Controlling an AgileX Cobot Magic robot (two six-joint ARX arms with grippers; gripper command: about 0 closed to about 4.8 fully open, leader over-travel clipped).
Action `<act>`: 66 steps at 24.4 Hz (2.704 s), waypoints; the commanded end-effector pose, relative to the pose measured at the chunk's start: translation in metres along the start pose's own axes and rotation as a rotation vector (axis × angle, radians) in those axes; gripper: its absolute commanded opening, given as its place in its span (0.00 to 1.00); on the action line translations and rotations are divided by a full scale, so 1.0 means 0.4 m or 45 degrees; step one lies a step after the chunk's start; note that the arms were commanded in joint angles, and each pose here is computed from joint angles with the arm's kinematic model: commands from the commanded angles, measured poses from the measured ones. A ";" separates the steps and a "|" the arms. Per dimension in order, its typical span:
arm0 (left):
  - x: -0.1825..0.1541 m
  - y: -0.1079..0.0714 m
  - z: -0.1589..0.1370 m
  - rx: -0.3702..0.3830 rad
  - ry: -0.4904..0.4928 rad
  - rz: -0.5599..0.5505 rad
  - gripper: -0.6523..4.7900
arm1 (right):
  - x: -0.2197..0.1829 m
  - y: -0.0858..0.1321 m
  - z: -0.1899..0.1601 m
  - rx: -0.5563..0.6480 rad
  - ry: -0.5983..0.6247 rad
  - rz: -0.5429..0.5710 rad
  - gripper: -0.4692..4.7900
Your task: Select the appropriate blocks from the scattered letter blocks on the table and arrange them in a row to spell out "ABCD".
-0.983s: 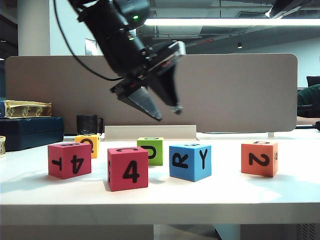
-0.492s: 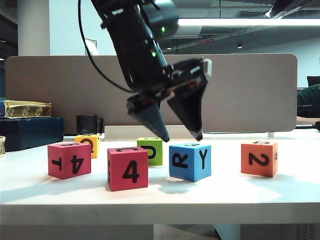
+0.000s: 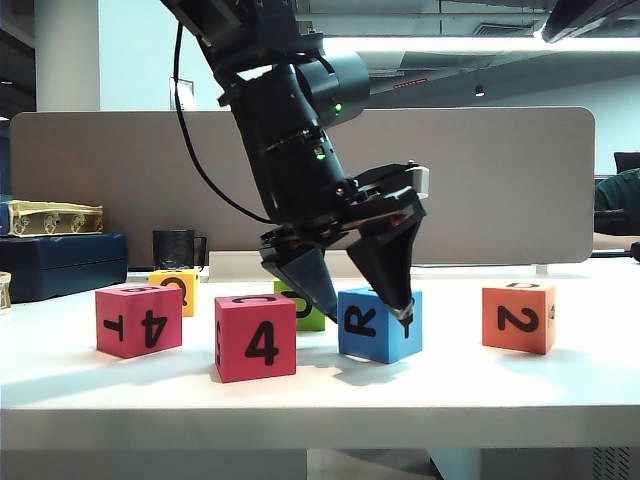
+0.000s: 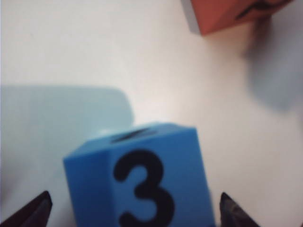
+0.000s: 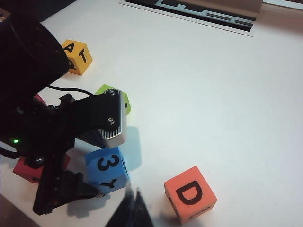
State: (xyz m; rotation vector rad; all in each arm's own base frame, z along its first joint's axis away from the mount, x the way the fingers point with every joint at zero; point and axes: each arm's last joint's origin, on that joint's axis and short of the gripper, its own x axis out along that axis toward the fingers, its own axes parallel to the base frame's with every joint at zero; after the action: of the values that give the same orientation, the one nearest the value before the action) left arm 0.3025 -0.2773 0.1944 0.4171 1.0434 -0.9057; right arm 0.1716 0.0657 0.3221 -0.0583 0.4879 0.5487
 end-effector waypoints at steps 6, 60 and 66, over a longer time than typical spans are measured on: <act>-0.005 -0.001 0.015 0.013 -0.070 0.010 0.66 | -0.003 0.001 0.006 -0.009 -0.022 -0.001 0.09; -0.402 0.264 -0.021 -0.252 0.032 0.175 0.22 | 0.001 0.001 -0.001 0.001 0.022 0.006 0.09; -0.450 0.245 -0.006 -0.210 -0.128 0.133 0.21 | 0.002 0.001 -0.001 0.000 0.021 0.006 0.09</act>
State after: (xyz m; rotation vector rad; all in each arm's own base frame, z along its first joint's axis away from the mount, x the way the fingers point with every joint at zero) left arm 0.3459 -0.1384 0.3298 0.2992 1.0590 -0.7039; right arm 0.1717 0.0658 0.3187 -0.0601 0.5226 0.5484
